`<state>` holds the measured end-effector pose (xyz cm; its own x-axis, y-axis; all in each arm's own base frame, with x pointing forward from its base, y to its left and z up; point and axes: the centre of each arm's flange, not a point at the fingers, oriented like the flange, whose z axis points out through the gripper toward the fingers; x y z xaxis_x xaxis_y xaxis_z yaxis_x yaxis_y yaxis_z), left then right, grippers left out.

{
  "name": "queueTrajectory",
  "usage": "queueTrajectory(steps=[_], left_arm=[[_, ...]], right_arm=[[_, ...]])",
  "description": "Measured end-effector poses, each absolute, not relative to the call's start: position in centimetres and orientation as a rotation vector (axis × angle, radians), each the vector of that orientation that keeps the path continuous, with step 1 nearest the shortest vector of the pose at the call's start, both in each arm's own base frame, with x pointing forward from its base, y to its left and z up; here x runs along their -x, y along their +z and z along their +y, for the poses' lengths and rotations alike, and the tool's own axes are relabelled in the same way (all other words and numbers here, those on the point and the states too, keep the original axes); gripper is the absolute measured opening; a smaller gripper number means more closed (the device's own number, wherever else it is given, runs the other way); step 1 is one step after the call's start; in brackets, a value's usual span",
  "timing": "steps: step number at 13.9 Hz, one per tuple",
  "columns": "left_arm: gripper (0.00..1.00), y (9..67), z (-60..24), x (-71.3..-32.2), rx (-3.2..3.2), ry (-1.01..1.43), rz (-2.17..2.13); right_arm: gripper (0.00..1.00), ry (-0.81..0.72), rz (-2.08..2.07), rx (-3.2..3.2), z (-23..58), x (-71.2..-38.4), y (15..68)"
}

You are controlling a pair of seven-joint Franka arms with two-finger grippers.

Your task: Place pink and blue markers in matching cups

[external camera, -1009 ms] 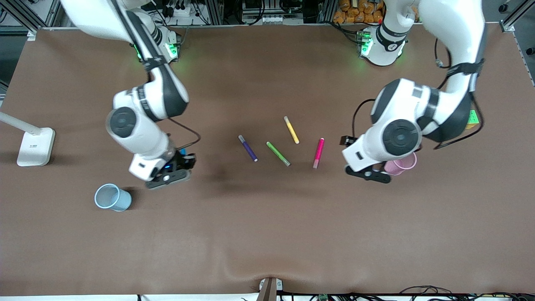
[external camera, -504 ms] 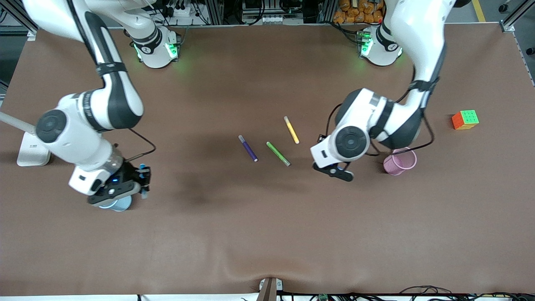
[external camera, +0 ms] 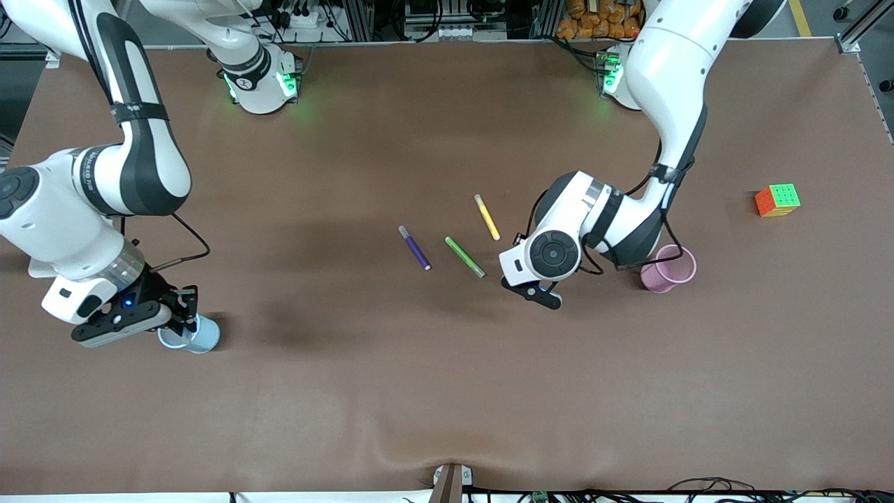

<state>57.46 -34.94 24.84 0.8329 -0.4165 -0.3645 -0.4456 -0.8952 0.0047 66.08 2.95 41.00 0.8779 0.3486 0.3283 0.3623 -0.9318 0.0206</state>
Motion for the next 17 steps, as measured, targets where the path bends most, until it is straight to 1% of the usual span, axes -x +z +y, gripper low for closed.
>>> queueTrajectory(steps=[1, 2, 3, 6, 13, 17], left_arm=[[0.56, 24.2, -35.1, -57.4, 2.930, 0.554, 0.695], [0.55, 23.7, -35.4, -57.4, 2.933, 0.546, 0.701], [0.51, 23.1, -35.7, -57.3, 2.935, 0.540, 0.707], [0.52, 21.9, -36.2, -57.3, 2.943, 0.521, 0.717], [0.50, 19.3, -36.9, -57.3, 2.947, 0.494, 0.739], [0.48, 18.6, -37.1, -57.1, 2.913, 0.485, 0.763]], right_arm=[[0.17, -0.543, -0.590, 2.986, 2.5, -65.7, 40.7], [0.17, -0.571, -0.616, 2.971, 1.9, -65.2, 40.4], [0.17, -0.586, -0.639, 2.957, 1.0, -64.8, 40.1], [0.17, -0.628, -0.681, 2.885, -2.1, -64.1, 39.4], [0.17, -0.842, -0.845, 2.663, -5.7, -63.4, 38.3], [0.17, -0.908, -0.971, 2.594, -7.3, -62.9, 35.9]])
